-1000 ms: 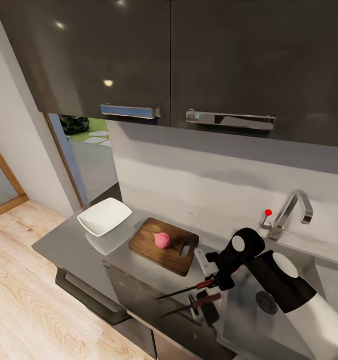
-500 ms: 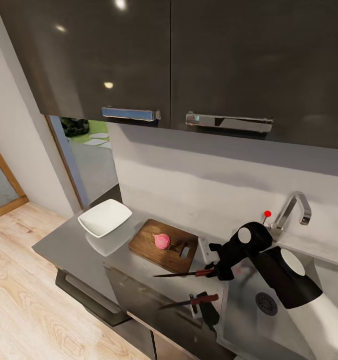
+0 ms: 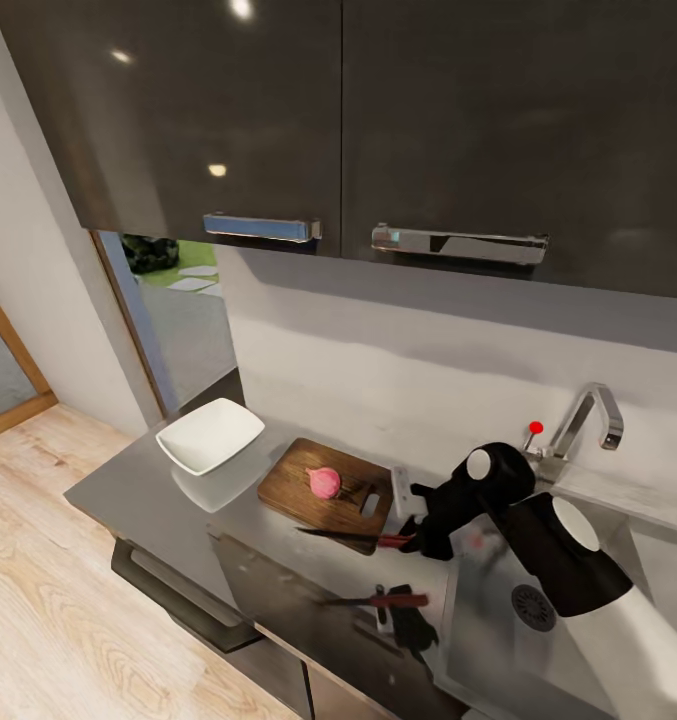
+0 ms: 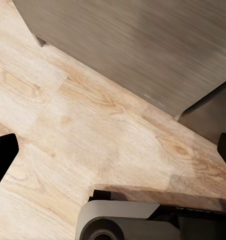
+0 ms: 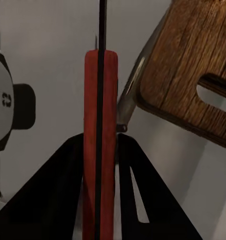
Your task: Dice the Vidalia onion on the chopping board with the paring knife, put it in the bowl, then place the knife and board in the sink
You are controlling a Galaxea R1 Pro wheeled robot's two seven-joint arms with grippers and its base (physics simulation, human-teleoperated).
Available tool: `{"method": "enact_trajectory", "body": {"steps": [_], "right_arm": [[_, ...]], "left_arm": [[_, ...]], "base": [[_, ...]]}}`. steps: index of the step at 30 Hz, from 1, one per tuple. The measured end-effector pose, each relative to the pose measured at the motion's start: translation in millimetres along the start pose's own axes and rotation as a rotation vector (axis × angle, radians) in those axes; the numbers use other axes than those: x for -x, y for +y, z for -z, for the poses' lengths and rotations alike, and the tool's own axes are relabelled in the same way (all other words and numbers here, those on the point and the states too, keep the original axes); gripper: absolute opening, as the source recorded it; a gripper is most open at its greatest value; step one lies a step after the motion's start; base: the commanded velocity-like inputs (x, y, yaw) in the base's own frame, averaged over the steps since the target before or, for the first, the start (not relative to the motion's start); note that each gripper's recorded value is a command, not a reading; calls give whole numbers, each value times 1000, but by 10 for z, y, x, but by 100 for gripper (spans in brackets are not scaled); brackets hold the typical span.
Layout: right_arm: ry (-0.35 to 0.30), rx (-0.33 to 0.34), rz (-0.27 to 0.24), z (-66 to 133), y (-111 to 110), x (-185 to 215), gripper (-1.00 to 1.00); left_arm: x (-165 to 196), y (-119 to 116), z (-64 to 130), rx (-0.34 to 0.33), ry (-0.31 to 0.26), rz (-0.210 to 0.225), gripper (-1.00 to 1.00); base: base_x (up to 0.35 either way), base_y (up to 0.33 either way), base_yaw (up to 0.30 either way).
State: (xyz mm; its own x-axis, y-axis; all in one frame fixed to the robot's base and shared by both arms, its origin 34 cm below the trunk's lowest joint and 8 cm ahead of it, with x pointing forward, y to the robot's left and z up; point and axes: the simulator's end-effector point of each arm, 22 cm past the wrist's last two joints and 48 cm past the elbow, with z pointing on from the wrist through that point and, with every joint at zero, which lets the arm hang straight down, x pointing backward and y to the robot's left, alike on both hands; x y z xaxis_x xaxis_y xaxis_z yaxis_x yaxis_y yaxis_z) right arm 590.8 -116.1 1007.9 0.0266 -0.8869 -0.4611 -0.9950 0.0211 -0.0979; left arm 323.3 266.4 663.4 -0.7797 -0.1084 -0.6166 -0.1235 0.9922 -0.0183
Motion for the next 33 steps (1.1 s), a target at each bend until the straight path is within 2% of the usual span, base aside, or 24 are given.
{"method": "enact_trajectory", "body": {"steps": [6, 9, 21, 33], "right_arm": [[-18, -8, -71, 30, -35, 29, -100], [-24, -9, -85, 42, -43, 28, -100], [-28, -15, -89, 73, -53, 40, -100], [-30, -21, -88, 103, -55, 60, -100]], "left_arm": [[0, 0, 0, 0, 0, 0, 100], [0, 0, 0, 0, 0, 0, 100], [20, -7, -2, -3, -5, -1, 100], [48, -14, -5, -4, -12, -2, 100]], "base": [[0, 0, 0], [0, 0, -37], [0, 8, -217], [0, 154, -248]]}}
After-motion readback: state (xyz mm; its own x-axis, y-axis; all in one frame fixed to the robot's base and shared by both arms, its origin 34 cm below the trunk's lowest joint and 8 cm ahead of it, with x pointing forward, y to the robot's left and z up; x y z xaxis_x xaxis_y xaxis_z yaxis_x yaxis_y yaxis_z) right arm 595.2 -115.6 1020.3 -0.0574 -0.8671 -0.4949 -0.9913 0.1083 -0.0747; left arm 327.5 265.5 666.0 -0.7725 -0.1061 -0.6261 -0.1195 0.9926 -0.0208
